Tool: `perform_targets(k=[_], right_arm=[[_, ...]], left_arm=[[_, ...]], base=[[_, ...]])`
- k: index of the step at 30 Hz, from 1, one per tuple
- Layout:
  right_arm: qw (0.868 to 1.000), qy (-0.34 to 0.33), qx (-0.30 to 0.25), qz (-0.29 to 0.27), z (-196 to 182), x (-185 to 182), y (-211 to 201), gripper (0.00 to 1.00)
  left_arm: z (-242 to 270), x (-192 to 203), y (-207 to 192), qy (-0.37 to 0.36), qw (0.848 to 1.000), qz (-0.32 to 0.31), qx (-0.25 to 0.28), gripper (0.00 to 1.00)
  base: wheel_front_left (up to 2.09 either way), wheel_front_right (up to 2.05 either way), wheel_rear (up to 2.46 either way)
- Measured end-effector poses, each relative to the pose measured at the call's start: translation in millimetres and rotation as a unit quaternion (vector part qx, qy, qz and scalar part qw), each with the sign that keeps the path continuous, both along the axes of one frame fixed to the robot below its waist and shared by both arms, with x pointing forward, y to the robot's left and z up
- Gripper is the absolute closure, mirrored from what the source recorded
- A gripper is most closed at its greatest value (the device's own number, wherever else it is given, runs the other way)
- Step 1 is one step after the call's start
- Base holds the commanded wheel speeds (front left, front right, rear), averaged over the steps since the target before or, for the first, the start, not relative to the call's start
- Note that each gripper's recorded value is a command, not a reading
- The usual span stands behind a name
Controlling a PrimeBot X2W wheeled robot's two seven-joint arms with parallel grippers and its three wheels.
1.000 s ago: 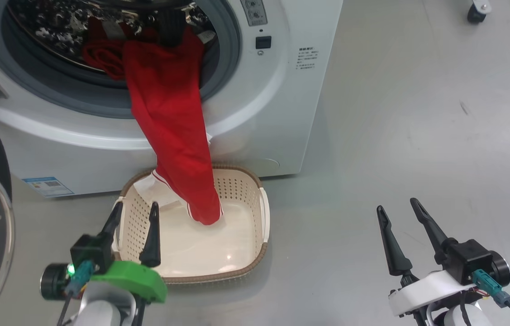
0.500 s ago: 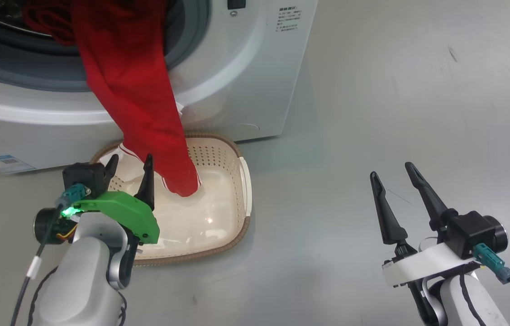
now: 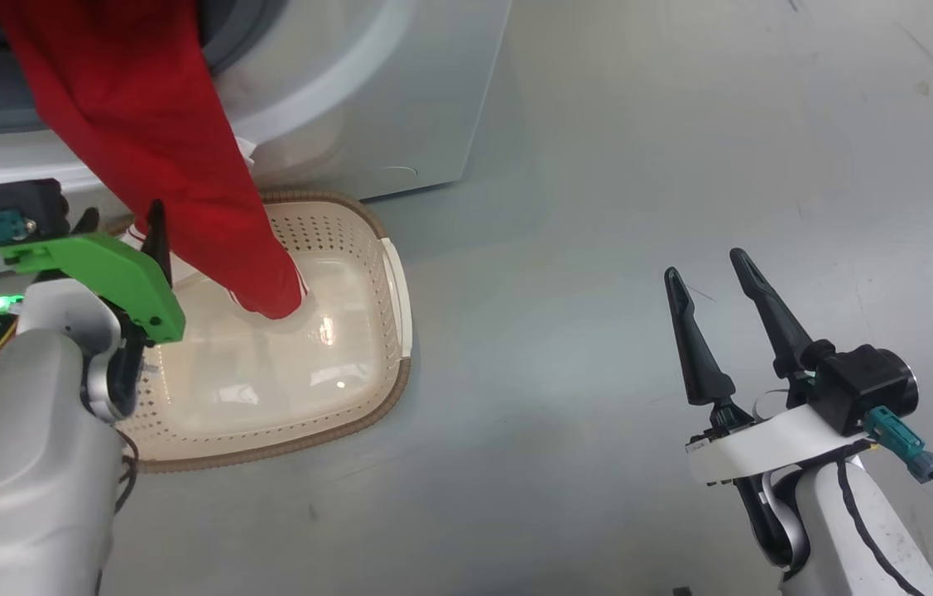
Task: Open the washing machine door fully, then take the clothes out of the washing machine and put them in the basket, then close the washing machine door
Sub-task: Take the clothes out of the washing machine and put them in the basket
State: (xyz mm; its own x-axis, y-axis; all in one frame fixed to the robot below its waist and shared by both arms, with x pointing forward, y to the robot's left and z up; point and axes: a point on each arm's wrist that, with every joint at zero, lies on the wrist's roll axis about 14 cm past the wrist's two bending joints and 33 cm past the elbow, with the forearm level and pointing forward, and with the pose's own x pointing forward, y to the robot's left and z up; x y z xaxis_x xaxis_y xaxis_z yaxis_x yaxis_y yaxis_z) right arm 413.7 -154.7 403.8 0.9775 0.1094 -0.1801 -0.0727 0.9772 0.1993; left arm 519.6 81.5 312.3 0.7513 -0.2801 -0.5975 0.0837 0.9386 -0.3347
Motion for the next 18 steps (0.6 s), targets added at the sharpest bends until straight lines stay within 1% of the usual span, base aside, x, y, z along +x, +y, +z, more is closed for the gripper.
perform_targets(k=[10,18], right_arm=[[1.000,0.016,-0.003,-0.023,-11,0,-16,0.00],[0.999,0.024,-0.006,-0.031,-15,-2,-21,0.00]], left_arm=[[-16,33,-4,0.025,1.000,-0.008,0.002,0.00],[-18,55,8,0.023,1.000,-0.003,0.021,0.00]], base=[[0.00,0.00,0.00],[0.00,0.00,0.00]])
